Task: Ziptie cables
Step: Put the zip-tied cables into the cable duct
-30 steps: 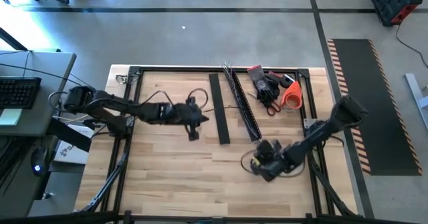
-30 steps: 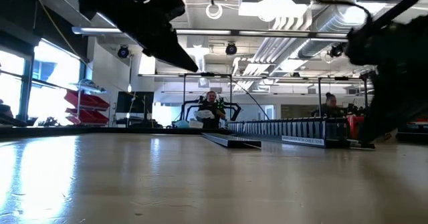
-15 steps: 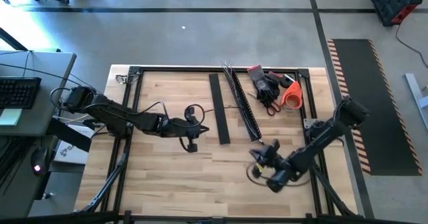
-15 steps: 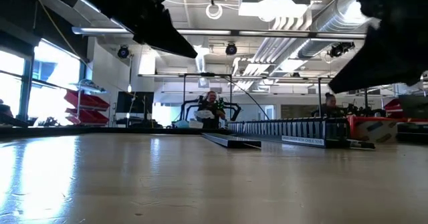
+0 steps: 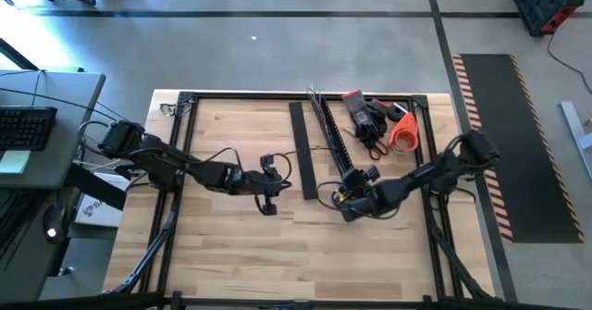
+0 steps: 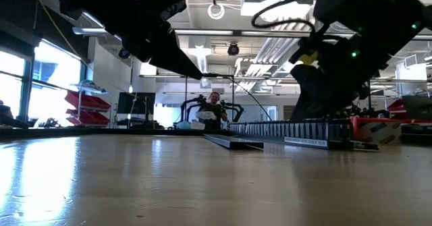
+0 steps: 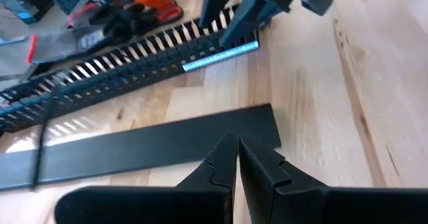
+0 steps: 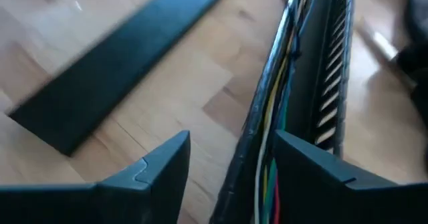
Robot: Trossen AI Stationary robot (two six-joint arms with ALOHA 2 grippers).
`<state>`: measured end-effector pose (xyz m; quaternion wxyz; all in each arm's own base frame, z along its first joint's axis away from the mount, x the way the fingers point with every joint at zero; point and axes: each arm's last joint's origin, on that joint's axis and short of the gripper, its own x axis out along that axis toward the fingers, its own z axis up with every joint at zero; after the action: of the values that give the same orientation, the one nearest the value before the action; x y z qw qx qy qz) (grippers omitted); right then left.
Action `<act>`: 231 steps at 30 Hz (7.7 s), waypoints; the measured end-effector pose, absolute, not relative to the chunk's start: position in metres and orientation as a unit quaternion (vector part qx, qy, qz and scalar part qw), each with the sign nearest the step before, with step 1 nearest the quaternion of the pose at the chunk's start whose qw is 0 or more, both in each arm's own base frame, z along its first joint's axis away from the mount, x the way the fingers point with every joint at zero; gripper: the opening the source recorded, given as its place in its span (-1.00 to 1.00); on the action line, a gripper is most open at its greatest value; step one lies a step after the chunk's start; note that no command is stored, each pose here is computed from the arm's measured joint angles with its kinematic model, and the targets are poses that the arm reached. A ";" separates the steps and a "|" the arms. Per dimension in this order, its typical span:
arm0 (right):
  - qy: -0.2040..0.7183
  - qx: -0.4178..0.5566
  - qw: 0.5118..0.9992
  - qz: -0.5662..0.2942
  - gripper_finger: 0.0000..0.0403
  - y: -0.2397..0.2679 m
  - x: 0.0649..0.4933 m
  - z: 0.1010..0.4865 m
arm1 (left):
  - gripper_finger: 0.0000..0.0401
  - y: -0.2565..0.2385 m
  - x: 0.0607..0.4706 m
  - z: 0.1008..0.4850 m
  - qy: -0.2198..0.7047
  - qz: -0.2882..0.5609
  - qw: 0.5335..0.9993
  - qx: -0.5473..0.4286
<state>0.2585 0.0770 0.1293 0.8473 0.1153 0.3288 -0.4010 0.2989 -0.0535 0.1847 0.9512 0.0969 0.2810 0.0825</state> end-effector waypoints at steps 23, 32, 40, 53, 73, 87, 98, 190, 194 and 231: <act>0.400 0.075 0.834 -0.373 -1.00 0.078 0.254 0.120 | -1.00 -0.075 0.297 0.180 0.272 0.111 0.946 0.134; 0.365 0.034 0.876 -0.314 -1.00 0.092 0.245 0.155 | -1.00 -0.070 0.288 0.207 0.232 0.148 0.947 0.167; 0.301 0.030 0.930 -0.209 -1.00 0.116 0.258 0.171 | -1.00 -0.063 0.259 0.258 0.174 0.151 0.957 0.179; 0.204 0.065 0.958 -0.192 -1.00 0.149 0.253 0.183 | -1.00 -0.065 0.215 0.276 0.200 0.133 0.964 0.113; 0.332 0.146 0.924 -0.123 -1.00 0.151 0.193 0.118 | -1.00 -0.084 0.235 0.224 0.326 0.091 0.938 0.074; 0.404 0.175 0.879 -0.182 -1.00 0.151 0.164 0.107 | -0.92 -0.106 0.280 0.136 0.399 0.060 0.915 0.029; 0.420 0.172 0.881 -0.136 -1.00 0.169 0.144 0.106 | -0.93 -0.090 0.275 0.099 0.498 0.113 0.851 0.122; 0.151 0.027 0.986 -0.070 0.12 0.040 0.319 0.175 | -0.93 -0.063 0.222 0.165 0.227 -0.064 0.967 0.097; 0.128 0.053 0.989 -0.056 0.12 0.056 0.313 0.174 | -0.93 -0.068 0.229 0.155 0.228 -0.069 0.967 0.087; 0.180 0.048 0.980 0.065 -0.95 0.131 0.354 0.149 | -0.93 -0.120 0.284 0.139 0.211 -0.099 0.969 0.085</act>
<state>0.3545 0.1307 0.1494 0.9804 0.0483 0.1797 0.0655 0.2838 -0.1196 0.1395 0.9688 0.0851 0.2105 -0.0992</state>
